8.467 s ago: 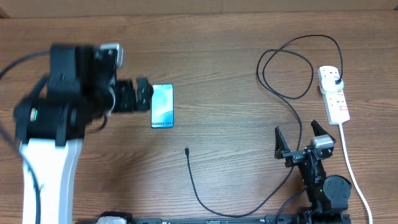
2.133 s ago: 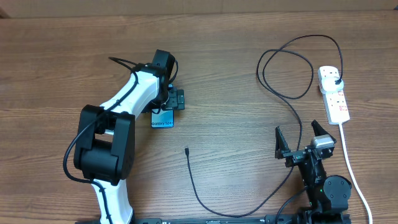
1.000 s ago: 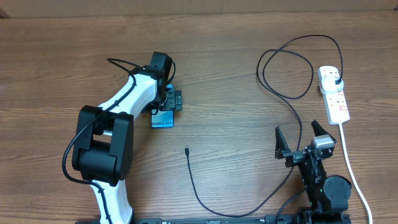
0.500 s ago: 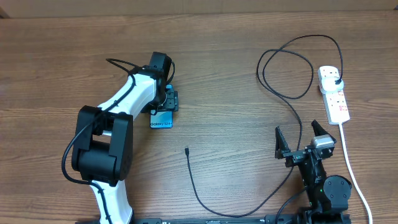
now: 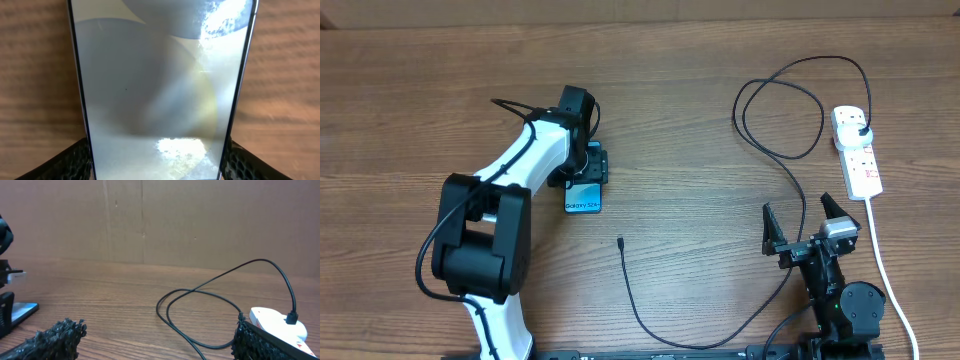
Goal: Plug charger to phone and switch on socket
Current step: 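Close the left gripper on the phone's top end, then lift the phone with the left gripper and tilt it upright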
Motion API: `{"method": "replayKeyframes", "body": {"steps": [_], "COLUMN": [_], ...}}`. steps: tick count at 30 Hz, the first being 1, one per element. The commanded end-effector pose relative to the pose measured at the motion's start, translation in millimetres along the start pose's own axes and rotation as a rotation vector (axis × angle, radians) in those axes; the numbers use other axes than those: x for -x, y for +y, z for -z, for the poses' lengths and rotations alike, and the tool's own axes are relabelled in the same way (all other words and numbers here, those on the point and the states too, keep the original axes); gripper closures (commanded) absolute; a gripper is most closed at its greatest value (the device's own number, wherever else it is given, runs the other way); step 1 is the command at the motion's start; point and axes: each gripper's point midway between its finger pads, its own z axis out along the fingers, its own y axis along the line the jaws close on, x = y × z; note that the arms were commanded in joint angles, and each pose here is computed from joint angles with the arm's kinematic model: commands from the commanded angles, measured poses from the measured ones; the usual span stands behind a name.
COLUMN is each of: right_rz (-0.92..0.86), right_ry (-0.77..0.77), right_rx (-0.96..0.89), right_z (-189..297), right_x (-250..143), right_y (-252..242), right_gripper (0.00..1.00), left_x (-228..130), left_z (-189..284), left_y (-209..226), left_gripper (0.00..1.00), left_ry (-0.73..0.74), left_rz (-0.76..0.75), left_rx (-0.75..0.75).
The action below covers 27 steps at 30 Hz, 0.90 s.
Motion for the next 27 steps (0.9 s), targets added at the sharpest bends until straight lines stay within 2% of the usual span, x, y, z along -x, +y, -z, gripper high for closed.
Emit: {"method": "replayKeyframes", "body": {"steps": [1, 8, 27], "right_rz": [0.002, 0.002, 0.002], "right_ry": [-0.003, -0.003, -0.003], "right_rx": [-0.004, -0.004, -0.004], "right_z": [0, 0, 0], "right_x": [-2, -2, -2], "right_y": [-1, -1, -1], "right_gripper": [0.0, 0.0, 0.0], "left_x": [5, -5, -43], "left_z": [36, 62, 72], "left_y": [-15, -32, -62], "left_gripper": [0.31, 0.31, 0.31], "left_ry": [-0.062, -0.054, 0.13], "left_rz": [-0.004, -0.004, 0.033], "left_rx": [-0.09, -0.198, -0.388]}}
